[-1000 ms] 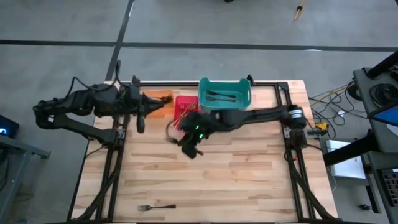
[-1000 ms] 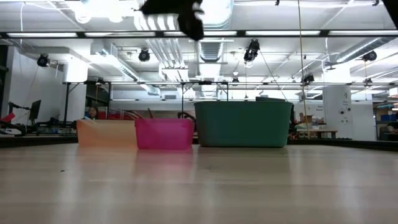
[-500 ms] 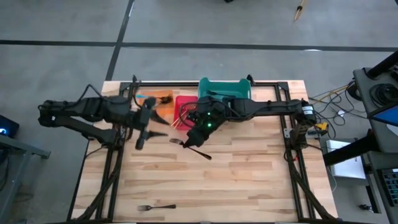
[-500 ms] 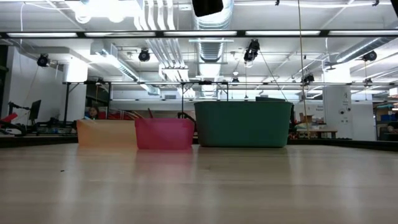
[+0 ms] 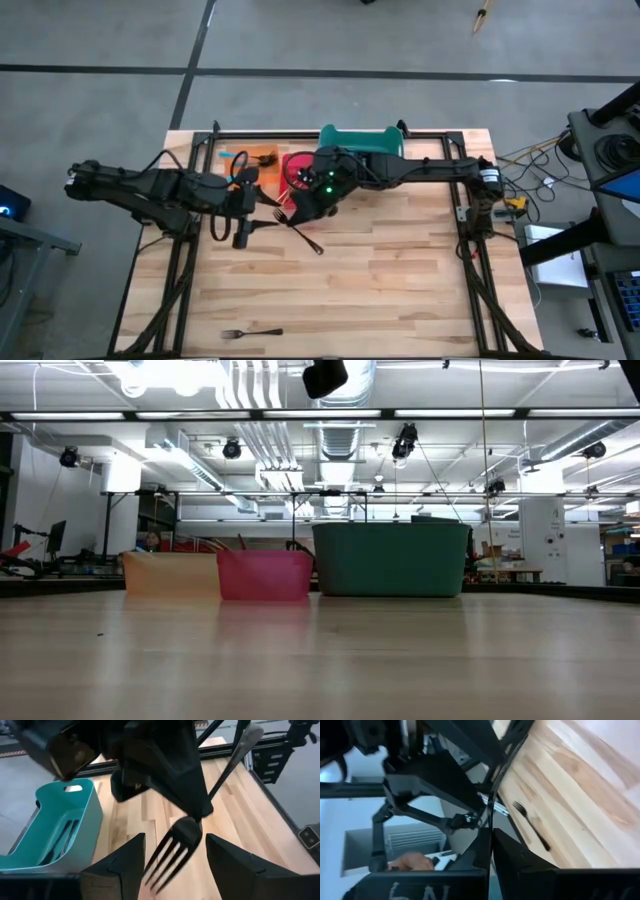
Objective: Sort silverware by color (type)
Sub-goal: Put the black fork into the green bin
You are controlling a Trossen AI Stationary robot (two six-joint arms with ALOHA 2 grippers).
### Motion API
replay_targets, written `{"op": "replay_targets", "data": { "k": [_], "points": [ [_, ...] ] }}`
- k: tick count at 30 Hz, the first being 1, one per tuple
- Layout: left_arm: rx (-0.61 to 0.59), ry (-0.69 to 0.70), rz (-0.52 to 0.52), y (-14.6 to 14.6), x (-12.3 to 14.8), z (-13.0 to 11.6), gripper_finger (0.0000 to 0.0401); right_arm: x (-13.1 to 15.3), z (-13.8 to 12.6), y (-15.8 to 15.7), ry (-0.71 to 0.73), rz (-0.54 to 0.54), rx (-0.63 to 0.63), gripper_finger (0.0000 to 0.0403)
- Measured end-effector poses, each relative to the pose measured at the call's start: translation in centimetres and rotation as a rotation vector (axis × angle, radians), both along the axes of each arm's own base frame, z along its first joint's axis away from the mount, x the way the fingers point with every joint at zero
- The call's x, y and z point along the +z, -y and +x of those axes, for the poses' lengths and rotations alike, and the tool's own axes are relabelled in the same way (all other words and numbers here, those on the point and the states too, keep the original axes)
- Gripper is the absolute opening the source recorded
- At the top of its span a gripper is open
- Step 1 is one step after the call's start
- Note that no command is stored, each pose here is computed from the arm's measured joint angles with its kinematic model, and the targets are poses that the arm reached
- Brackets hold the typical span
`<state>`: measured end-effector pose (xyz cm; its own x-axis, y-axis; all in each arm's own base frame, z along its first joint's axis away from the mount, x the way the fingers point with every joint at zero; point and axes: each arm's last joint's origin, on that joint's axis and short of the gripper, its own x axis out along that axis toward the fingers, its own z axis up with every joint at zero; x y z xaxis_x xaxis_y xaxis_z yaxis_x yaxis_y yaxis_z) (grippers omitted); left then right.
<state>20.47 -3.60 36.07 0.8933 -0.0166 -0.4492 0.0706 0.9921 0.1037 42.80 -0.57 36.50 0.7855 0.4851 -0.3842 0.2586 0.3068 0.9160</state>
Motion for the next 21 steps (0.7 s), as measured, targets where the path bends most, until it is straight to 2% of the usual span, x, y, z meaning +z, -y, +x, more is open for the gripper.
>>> {"op": "replay_targets", "data": {
  "k": [9, 12, 16, 21],
  "points": [
    [-0.009, -0.05, 0.005, 0.0, -0.4, -0.3, 0.0146, -0.3, 1.7, 0.3, 0.093, 0.052, -0.029, 0.0006],
    [-0.013, -0.052, 0.004, 0.0, -0.4, -0.3, 0.0103, -0.7, 2.0, 0.3, 0.089, 0.049, -0.027, 0.0007],
    [-0.015, -0.059, 0.002, 0.0, -0.4, -0.5, 0.0017, -1.0, 2.2, 0.4, 0.1, 0.036, -0.03, 0.0009],
    [-0.001, -0.084, -0.019, -0.1, -0.6, -0.6, 0.0003, -1.1, 2.3, 0.8, 0.114, -0.017, -0.041, 0.0009]
  ]
}}
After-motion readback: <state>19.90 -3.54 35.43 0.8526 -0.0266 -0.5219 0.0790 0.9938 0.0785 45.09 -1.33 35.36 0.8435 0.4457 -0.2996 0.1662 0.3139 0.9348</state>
